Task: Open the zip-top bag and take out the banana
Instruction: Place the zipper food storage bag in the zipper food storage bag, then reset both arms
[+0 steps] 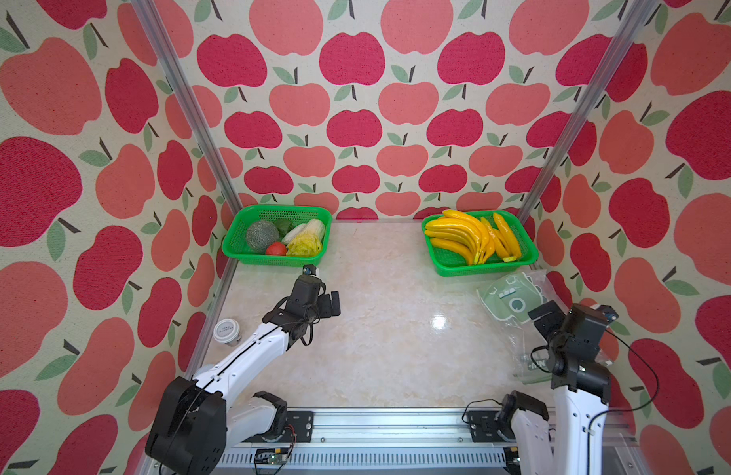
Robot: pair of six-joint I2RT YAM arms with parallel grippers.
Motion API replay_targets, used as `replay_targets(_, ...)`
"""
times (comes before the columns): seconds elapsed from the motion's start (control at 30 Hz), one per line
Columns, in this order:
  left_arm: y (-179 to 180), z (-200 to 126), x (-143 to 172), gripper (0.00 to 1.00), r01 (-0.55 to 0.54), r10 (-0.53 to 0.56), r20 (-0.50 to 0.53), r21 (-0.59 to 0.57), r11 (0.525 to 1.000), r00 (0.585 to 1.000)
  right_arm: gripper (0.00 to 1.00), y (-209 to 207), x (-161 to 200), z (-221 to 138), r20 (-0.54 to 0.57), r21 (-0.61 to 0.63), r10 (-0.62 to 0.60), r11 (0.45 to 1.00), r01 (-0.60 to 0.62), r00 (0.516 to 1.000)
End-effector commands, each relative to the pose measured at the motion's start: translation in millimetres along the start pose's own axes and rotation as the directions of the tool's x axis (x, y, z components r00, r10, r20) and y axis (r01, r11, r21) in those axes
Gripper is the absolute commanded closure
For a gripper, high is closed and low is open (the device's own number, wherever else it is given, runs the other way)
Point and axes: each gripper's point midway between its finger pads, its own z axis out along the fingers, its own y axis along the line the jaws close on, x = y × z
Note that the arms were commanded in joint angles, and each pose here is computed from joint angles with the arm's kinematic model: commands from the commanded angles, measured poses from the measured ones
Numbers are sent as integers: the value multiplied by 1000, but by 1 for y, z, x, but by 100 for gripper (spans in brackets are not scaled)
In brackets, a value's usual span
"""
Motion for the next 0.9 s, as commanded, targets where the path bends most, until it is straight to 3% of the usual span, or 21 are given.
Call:
replay_targets(0.0, 27, -14, -21, 2, -33, 59, 106, -235, 971, 993, 1, 62, 12, 9, 23, -240, -191, 952, 191, 981)
replay_targets(0.13, 47, -14, -41, 2, -69, 147, 170, -394, 916, 974, 1, 114, 45, 23, 143, -435, -345, 820, 372, 928)
replay_targets(0.23, 47, -9, -54, 2, -123, 242, 246, -417, 901, 939, 1, 133, 67, 38, 213, -448, -480, 726, 522, 851)
replay_targets(0.37, 58, -5, -57, 2, -110, 227, 305, -355, 928, 925, 1, 139, 87, 69, 211, -385, -643, 638, 667, 736)
replay_targets(0.5, 76, 0, -58, 2, -178, 307, 328, -369, 912, 893, 1, 135, 96, 95, 242, -336, -660, 630, 700, 711)
replay_targets(0.6, 77, 19, -46, 2, -254, 353, 327, -309, 916, 876, 1, 135, 106, 110, 242, -338, -666, 623, 705, 705)
replay_targets(0.7, 88, 35, -32, 2, -249, 342, 286, -314, 916, 895, 1, 128, 109, 124, 230, -356, -632, 653, 668, 740)
replay_targets(0.87, 94, 39, -37, 2, -224, 299, 337, -243, 944, 893, 1, 122, 95, 124, 260, -415, -569, 664, 622, 780)
